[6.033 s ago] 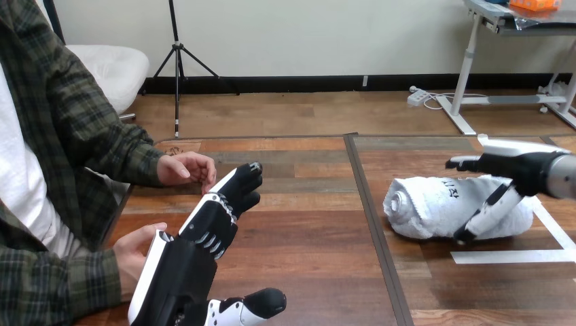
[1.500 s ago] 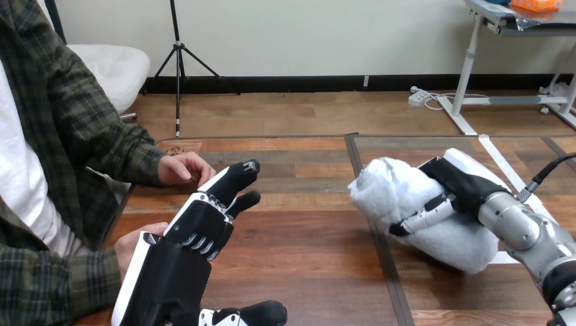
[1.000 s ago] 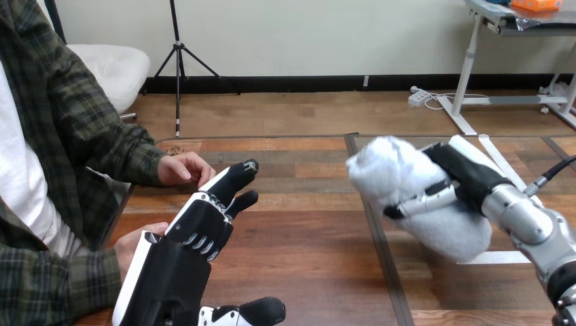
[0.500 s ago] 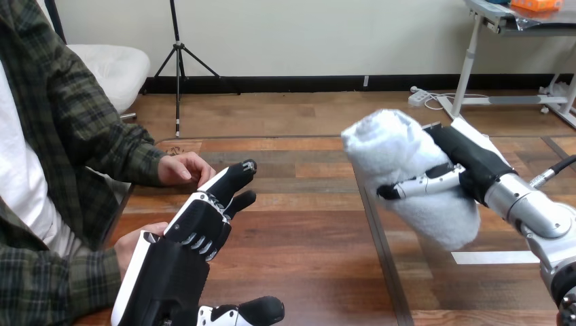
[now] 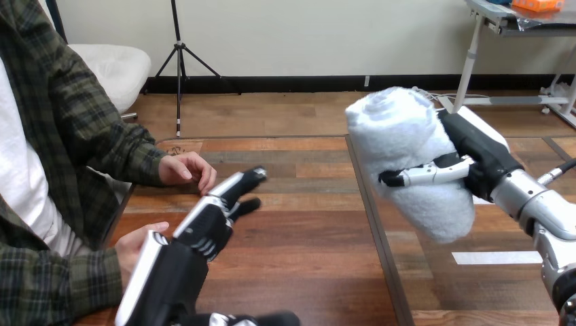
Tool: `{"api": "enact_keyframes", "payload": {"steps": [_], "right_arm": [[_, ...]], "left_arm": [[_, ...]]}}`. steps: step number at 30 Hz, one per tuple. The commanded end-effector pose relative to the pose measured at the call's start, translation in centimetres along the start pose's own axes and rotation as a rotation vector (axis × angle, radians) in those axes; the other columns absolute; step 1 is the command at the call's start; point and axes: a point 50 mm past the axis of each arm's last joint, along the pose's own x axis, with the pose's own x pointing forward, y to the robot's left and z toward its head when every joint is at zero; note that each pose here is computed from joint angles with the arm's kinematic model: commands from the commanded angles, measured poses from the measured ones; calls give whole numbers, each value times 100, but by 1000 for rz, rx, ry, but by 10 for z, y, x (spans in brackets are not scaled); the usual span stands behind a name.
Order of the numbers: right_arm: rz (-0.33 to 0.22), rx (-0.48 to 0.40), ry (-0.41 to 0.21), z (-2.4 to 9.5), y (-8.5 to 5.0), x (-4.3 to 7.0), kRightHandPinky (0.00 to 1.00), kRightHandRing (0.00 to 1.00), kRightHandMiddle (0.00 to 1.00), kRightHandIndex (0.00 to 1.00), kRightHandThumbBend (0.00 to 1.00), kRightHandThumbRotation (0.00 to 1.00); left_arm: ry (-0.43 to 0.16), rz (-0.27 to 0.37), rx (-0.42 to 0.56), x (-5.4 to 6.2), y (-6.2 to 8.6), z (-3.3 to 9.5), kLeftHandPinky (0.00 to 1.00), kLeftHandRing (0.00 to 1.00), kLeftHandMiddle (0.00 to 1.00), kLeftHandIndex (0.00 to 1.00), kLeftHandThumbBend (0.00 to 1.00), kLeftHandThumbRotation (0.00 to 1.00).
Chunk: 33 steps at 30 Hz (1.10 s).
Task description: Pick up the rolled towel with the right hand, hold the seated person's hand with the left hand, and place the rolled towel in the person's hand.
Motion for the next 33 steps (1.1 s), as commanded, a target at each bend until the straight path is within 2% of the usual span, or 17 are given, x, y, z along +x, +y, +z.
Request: {"api": "enact_keyframes", "payload": {"steps": [1, 4, 7, 12, 19, 27, 33], "right_arm": [[-44, 35, -176, 26, -10, 8, 23, 28, 35, 41, 86, 0], [-38, 56, -197, 26, -9, 6, 23, 28, 35, 41, 86, 0], [-33, 70, -215, 26, -8, 5, 23, 28, 35, 42, 85, 0], [-29, 93, -228, 25, -7, 3, 23, 28, 35, 42, 86, 0], [-23, 101, -239, 22, -3, 0, 23, 28, 35, 42, 86, 0], [-18, 83, -248, 21, 2, -2, 23, 27, 35, 41, 86, 0], [-6, 80, -257, 20, 5, -3, 22, 27, 34, 42, 87, 0]], "left_arm": [[-112, -77, 210, 15, 9, 22, 82, 93, 93, 88, 100, 38], [-100, -94, 317, 15, 12, 29, 79, 92, 94, 89, 100, 38], [-90, -98, 369, 14, 13, 34, 78, 91, 93, 89, 100, 36], [-74, -106, 447, 14, 15, 44, 83, 91, 93, 89, 100, 32], [-82, -59, 705, 12, 22, 62, 82, 88, 90, 87, 100, 36], [-63, -20, 899, 10, 31, 78, 81, 86, 85, 84, 100, 40], [-17, -7, 1017, 6, 42, 89, 81, 85, 84, 83, 100, 40]]}}
